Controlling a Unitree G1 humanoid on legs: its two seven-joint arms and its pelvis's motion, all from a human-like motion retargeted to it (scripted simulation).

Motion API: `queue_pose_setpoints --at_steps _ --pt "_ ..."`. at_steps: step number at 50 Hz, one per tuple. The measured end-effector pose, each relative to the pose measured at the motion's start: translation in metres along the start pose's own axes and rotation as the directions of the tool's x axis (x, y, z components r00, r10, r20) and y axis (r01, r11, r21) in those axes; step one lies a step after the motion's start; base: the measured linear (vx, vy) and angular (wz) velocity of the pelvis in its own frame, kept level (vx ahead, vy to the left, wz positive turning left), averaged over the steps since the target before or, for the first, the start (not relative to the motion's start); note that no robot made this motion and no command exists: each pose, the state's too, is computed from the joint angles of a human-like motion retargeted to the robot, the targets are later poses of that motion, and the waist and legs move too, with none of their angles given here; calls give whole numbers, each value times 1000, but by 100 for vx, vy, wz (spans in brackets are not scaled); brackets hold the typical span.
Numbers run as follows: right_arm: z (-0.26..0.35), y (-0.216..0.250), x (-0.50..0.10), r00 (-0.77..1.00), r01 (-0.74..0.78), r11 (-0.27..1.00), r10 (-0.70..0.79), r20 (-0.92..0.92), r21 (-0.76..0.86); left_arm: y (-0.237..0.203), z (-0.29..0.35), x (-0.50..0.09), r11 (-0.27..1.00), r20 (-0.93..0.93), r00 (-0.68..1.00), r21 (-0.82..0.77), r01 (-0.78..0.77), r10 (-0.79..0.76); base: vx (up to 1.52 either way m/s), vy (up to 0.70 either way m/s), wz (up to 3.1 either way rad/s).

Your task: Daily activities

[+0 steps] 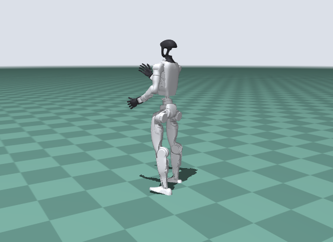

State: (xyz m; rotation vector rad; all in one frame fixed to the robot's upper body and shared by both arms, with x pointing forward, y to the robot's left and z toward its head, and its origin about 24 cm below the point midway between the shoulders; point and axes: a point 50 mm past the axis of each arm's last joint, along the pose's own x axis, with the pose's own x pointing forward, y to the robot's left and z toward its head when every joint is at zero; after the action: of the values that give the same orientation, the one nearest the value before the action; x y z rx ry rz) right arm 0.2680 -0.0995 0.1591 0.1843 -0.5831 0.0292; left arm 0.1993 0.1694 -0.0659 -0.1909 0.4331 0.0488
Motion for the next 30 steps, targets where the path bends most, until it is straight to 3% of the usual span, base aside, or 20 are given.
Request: queue_pose_setpoints --at_steps 2,5,8,13,17,21,25,30 --pt "-53 -5 -43 946 -104 995 98 -310 -2 -13 8 -5 993 23 993 5 116 -116 7 8 -12" --pt "-110 -24 -121 719 -162 986 140 -681 31 -33 5 -19 958 -9 959 -28 284 -285 7 11 -6" --pt "-128 -52 -186 512 -122 992 81 -855 21 -45 -7 -34 922 -69 922 -103 374 -382 6 12 10" --pt "-121 -79 -249 317 -22 1000 16 -948 10 -62 -10 -48 872 -100 870 -139 469 -484 2 10 29" --pt "-125 -70 -245 303 -57 994 104 -947 91 -65 3 -45 838 -83 837 32 545 -541 -2 4 28" --pt "-131 -37 -174 464 -286 945 280 -840 157 -42 20 -39 769 -96 834 342 540 -543 0 0 0" --pt "-101 8 -72 709 -493 869 423 -564 33 -2 29 -36 677 -148 871 574 462 -469 -6 0 -24" --pt "-45 42 -2 880 -455 882 423 -217 -125 30 13 -32 685 -209 921 619 385 -329 -7 1 -22"
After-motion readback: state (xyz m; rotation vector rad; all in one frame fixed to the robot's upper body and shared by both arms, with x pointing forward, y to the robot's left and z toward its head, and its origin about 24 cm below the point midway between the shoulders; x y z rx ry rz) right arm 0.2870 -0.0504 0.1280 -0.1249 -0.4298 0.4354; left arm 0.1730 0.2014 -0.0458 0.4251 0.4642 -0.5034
